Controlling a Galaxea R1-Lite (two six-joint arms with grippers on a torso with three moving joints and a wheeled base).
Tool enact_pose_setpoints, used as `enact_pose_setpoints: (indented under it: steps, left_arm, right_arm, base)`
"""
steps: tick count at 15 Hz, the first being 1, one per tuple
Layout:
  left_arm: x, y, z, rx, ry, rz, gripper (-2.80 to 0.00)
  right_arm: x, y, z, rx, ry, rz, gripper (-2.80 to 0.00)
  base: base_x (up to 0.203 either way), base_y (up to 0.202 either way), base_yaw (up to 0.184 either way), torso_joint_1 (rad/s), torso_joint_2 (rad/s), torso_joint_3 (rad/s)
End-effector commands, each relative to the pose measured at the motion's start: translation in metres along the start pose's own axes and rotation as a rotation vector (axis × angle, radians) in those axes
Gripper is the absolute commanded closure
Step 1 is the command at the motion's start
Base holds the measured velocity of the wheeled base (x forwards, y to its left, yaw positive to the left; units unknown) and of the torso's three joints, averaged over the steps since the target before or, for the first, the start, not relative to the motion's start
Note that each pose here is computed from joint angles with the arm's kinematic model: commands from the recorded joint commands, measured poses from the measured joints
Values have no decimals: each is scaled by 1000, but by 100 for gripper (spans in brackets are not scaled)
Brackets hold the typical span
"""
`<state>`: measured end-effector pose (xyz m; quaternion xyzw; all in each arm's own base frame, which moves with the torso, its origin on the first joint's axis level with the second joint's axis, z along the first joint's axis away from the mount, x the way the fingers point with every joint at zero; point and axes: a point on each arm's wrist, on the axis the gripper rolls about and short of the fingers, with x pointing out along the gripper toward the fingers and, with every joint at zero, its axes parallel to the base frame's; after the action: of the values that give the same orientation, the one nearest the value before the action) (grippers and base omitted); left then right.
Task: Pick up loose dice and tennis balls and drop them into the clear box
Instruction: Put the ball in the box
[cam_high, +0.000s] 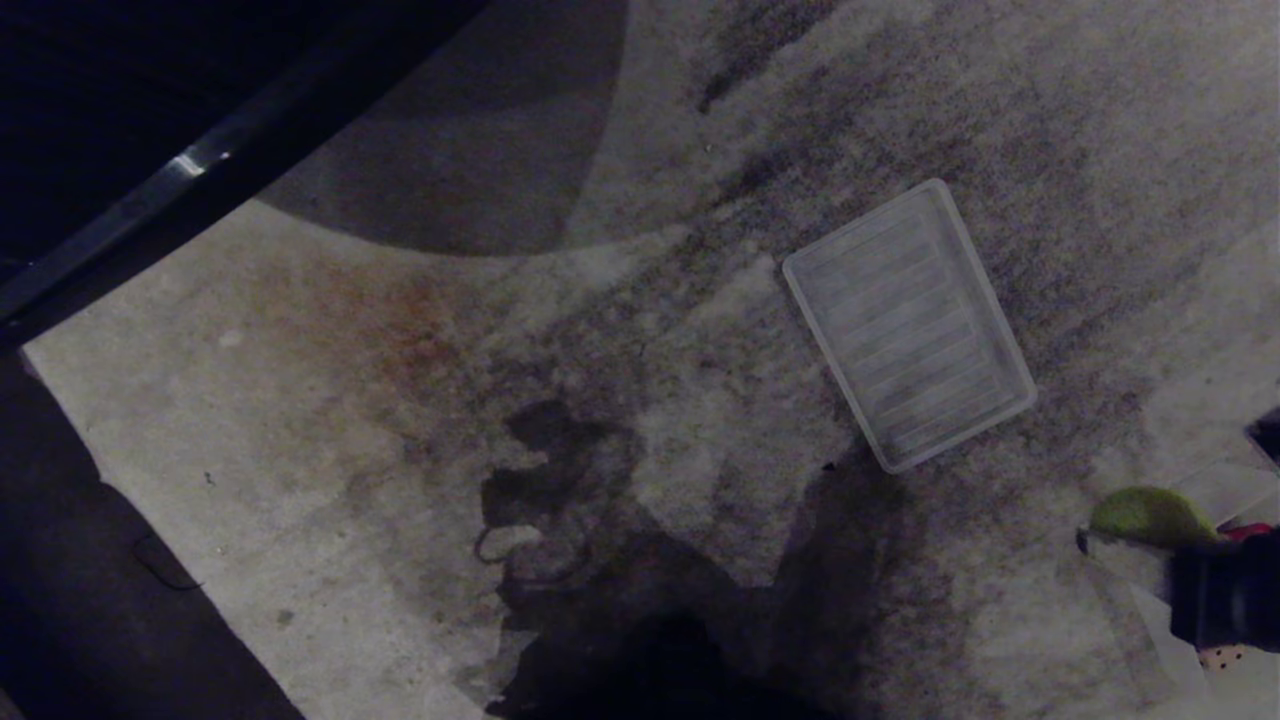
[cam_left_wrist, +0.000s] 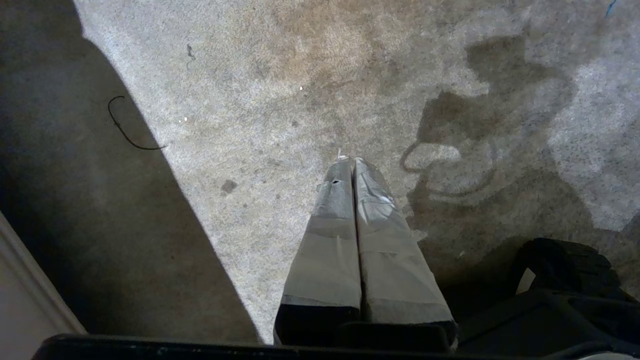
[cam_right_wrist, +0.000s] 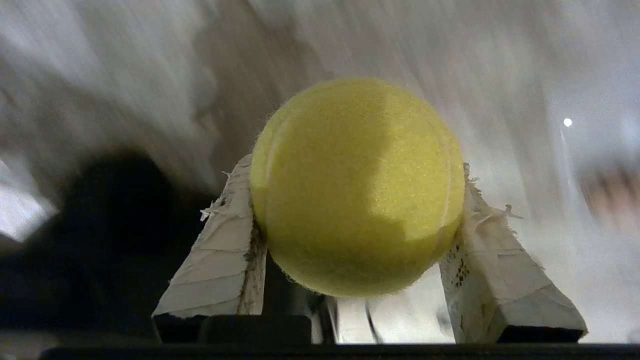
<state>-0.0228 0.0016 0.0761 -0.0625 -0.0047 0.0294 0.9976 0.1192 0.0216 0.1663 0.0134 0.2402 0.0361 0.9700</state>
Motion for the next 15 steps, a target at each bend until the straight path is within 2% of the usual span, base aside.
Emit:
enact_pose_setpoints:
  steps: [1,5,8,10,15]
  left_arm:
    - [0,0,0,-2,3,1,0]
    - [0,0,0,-1,2,1,0]
    - [0,0,0,-2,2,2,0]
    - [0,0,0,-2,1,1,0]
    - [0,0,0,-1,2,2,0]
  right_arm:
    - [-55,-13,-45,40,-114,-46,0]
    - [-80,-18,-109,74,-126,-97,0]
    - [-92,-18,-137,78,-227,-97,0]
    - [-96,-17,-148,64,-313,-90,0]
    - [-94,-17,-150,46,-323,-74,0]
  base:
    - [0,0,0,0,0,0]
    - [0,0,0,0,0,0]
    - [0,0,0,0,0,0]
    - [0,0,0,0,0,0]
    - [0,0,0,0,0,0]
